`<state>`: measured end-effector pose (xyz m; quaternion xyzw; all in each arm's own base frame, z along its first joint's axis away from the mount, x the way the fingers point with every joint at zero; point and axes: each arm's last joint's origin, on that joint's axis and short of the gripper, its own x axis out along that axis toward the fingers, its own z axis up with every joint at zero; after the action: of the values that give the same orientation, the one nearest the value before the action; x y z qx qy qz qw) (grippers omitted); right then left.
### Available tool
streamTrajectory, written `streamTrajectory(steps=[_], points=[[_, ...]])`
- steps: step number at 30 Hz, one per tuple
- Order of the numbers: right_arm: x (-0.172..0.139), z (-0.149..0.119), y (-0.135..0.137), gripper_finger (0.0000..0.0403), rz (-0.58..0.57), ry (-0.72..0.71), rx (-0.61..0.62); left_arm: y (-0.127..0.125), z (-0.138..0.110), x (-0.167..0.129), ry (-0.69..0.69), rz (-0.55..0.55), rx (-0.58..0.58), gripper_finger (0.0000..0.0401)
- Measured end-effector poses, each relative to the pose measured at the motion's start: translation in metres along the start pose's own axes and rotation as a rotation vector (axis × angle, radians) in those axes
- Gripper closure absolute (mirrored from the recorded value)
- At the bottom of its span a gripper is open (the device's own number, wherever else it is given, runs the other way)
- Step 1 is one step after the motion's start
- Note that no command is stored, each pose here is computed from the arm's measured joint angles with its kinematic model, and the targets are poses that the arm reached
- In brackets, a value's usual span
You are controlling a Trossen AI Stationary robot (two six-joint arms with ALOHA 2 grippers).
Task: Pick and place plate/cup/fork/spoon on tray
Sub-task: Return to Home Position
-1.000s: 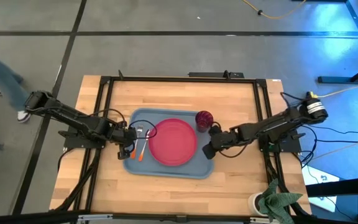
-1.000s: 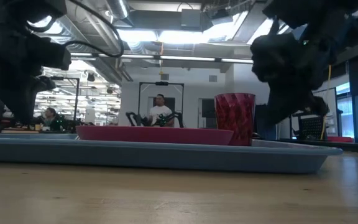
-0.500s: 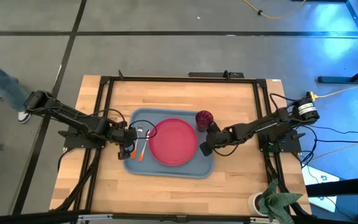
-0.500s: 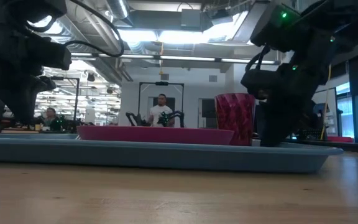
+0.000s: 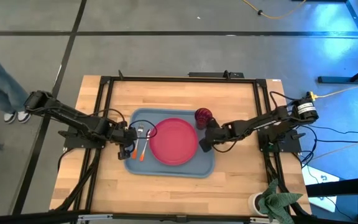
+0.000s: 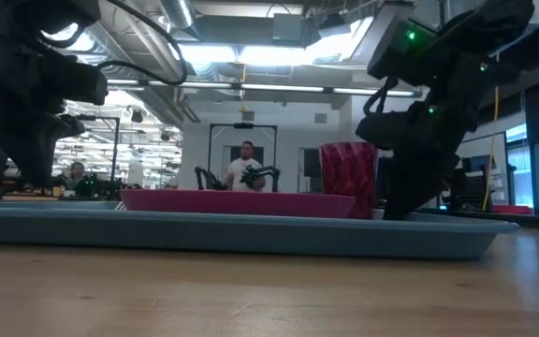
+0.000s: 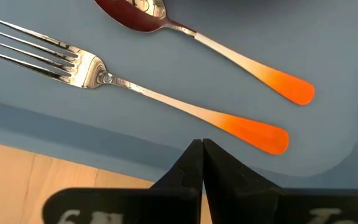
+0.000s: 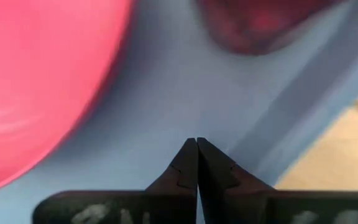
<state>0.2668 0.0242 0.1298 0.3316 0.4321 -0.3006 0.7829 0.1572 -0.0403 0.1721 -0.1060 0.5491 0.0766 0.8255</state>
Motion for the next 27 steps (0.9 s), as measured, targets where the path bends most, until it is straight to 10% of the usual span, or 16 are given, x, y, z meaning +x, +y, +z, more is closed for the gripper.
streamTrajectory(steps=[14,27], points=[[-0.045,0.019,0.062,0.0402,0.185,0.011,-0.216,0.004,-0.002,-0.024,-0.129,-0.077,-0.017,0.0401],[-0.161,0.055,0.052,0.0402,0.341,-0.427,-0.368,0.021,-0.01,-0.086,-0.563,-0.186,-0.085,0.0401]])
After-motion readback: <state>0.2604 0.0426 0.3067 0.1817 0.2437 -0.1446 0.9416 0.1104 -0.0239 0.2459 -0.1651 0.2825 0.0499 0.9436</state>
